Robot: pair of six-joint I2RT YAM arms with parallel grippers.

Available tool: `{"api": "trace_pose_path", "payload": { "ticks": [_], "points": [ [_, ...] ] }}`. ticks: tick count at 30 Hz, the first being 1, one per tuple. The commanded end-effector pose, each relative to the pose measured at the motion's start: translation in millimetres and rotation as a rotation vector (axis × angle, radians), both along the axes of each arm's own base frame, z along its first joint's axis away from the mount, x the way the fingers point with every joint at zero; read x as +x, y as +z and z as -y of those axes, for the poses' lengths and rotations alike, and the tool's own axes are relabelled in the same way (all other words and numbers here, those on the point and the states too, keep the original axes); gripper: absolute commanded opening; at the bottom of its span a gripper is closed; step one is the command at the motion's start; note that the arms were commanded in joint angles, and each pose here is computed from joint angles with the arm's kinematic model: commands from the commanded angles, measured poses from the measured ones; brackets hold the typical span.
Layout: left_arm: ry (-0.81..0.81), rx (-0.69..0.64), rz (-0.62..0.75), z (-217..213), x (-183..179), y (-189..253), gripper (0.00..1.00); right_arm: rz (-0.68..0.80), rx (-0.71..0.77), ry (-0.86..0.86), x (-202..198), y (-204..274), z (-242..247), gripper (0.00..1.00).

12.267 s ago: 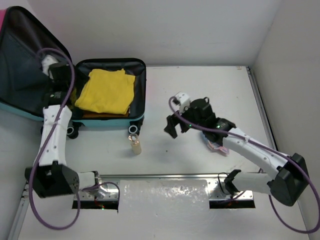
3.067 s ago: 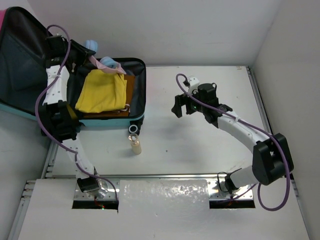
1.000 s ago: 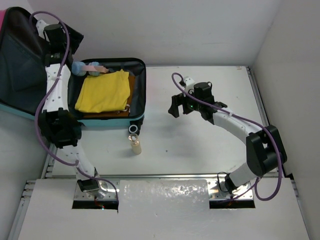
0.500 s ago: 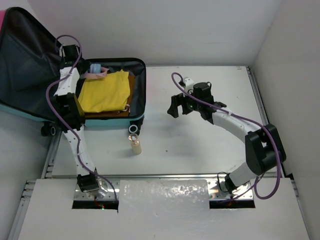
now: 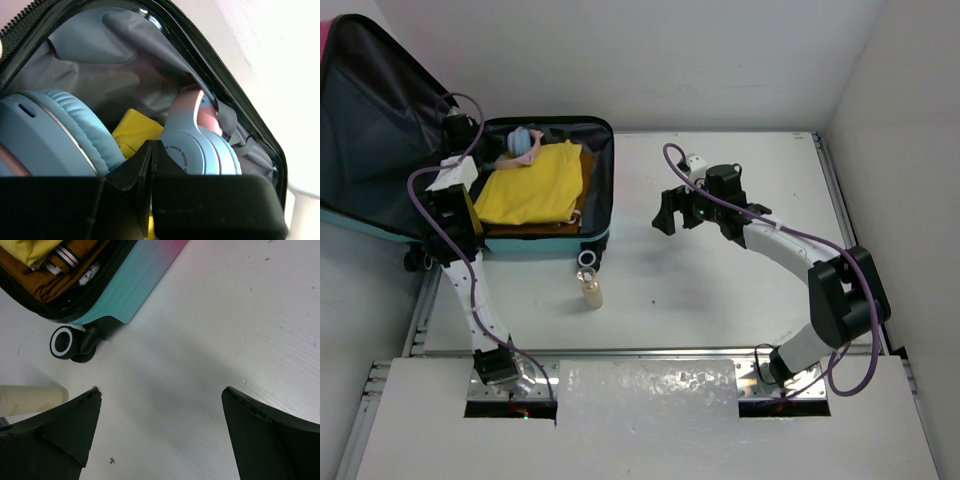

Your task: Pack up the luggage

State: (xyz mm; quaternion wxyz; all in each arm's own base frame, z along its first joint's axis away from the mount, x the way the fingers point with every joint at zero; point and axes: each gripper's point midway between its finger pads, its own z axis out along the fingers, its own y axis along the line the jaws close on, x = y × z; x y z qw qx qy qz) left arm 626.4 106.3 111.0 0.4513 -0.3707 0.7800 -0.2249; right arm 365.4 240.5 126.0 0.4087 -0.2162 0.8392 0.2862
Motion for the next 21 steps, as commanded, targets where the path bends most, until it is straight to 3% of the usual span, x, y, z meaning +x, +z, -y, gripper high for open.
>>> {"api": "trace_pose_path", "payload": {
  "ticks": [1, 3, 4, 9, 11, 12, 15, 16, 21],
  "points": [
    [-0.25, -0.16, -0.05, 91, -12, -10, 0.0, 0.043, 0.047, 0.016, 8, 15, -9, 0.99],
    [-0.212, -0.138, -0.057, 84, -13, 3, 0.02, 0.043, 0.048, 0.019, 7, 15, -10, 0.99],
    [-0.187, -0.123, -0.063, 77, -14, 7, 0.14, 0.04, 0.046, 0.021, 6, 15, -10, 0.99],
    [-0.035, 0.019, -0.048, 44, -25, 66, 0.22, 0.034, 0.044, 0.026, 6, 14, -10, 0.99],
    [0.02, 0.083, -0.034, 30, -29, 95, 0.34, 0.029, 0.049, 0.031, 7, 14, -12, 0.99],
    [0.034, 0.104, -0.027, 27, -30, 106, 0.51, 0.026, 0.05, 0.032, 7, 13, -13, 0.99],
    [0.074, 0.171, -0.023, 15, -36, 135, 0.71, 0.017, 0.056, 0.036, 9, 13, -15, 0.99],
    [0.077, 0.195, -0.005, 13, -36, 148, 0.84, 0.013, 0.058, 0.036, 10, 14, -16, 0.99],
    [0.094, 0.237, 0.001, 8, -54, 172, 0.99, 0.0, 0.055, 0.044, 12, 16, -22, 0.99]
  ]
}}
